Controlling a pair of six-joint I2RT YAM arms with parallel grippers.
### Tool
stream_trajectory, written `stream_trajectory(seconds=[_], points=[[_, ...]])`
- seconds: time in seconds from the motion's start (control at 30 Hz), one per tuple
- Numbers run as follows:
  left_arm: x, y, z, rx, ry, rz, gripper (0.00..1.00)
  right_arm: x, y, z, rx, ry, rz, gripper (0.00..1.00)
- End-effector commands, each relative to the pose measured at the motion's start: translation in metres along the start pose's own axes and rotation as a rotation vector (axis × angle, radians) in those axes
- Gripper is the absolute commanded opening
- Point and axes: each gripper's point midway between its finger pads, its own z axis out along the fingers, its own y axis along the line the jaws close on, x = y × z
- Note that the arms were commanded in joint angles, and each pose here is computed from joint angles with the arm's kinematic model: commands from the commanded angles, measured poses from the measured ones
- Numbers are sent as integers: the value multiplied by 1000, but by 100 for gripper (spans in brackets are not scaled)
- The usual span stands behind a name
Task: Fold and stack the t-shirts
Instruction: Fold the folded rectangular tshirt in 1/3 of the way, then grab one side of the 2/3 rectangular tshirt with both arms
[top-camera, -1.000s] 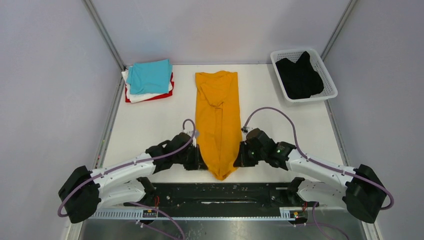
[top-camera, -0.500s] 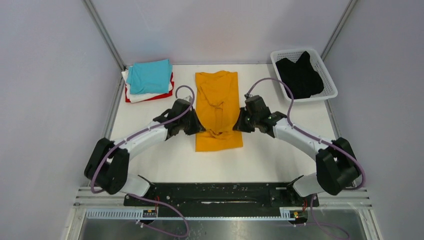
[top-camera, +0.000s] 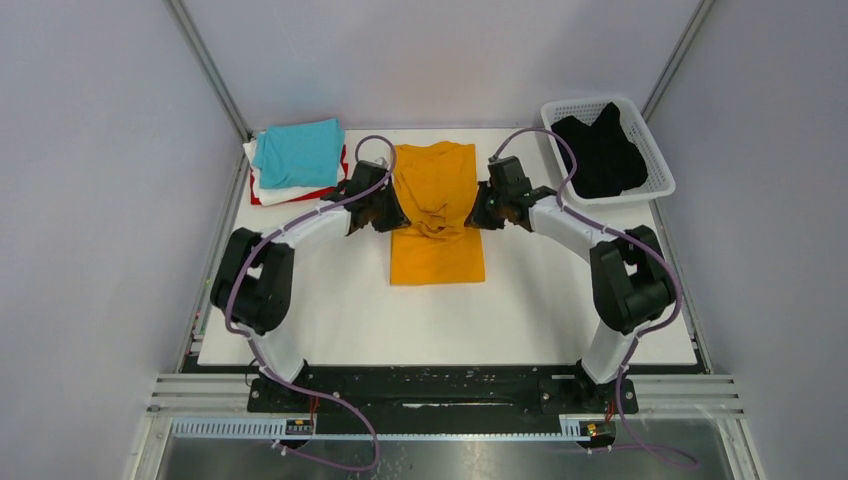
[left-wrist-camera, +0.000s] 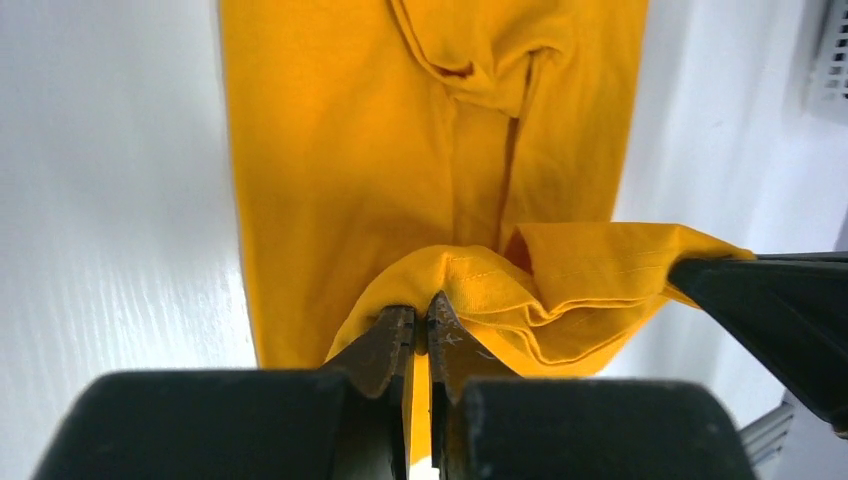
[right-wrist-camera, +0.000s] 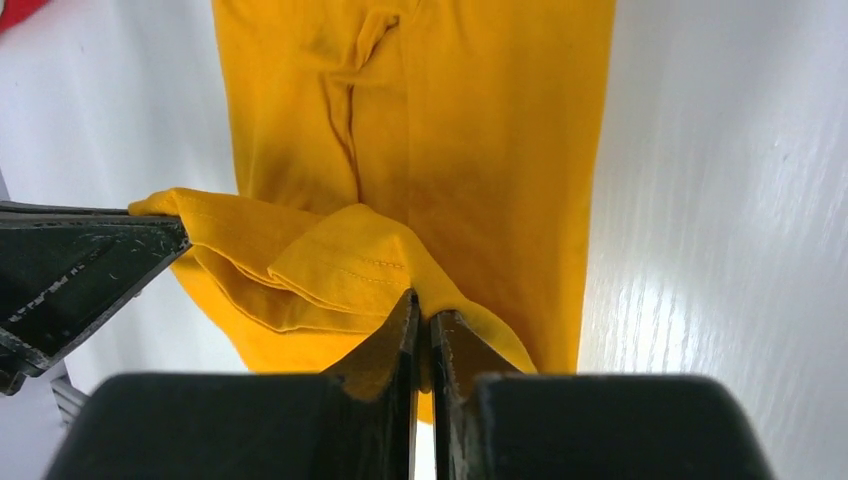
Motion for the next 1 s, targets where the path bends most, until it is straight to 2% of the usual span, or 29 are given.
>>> stream_trajectory(seconds=[0.0,0.13,0.17,0.27,0.33,0.37,0.4,0.57,0.73,0.8,0.83,0.97], points=[[-24,4,11,-38,-35,24,1,-27,7,9,-31,-34,-9,11],[-34,8,21,-39,-35,15,11,-38,1,26,-23,-16,7,20],[-38,9,20,-40,-42,11,17,-41,2,28,-32,-9,5,31],[-52,0,4,-7,-98,26,45,-51,5,21,-50,-26,-35,95],[-57,-5,-12,13,-141,44,75,-54,4,10,-52,-61,-62,99],[-55,-5,-20,19,-148,53,95,-52,1,4,-44,-80,-63,99],[-51,-4,-27,21,-147,61,98,-48,-3,-1,-38,-96,-57,99],[9,10,-47,91,-47,41,99,6,-29,-23,-46,-81,-15,99],[62,30,-56,87,42,31,98,67,-45,-32,-65,14,31,99],[78,36,-57,85,63,31,89,80,-50,-33,-58,38,40,97],[83,39,-57,79,69,28,79,86,-52,-32,-56,52,43,97],[102,49,-47,58,109,8,71,89,-46,-25,-77,69,47,91]])
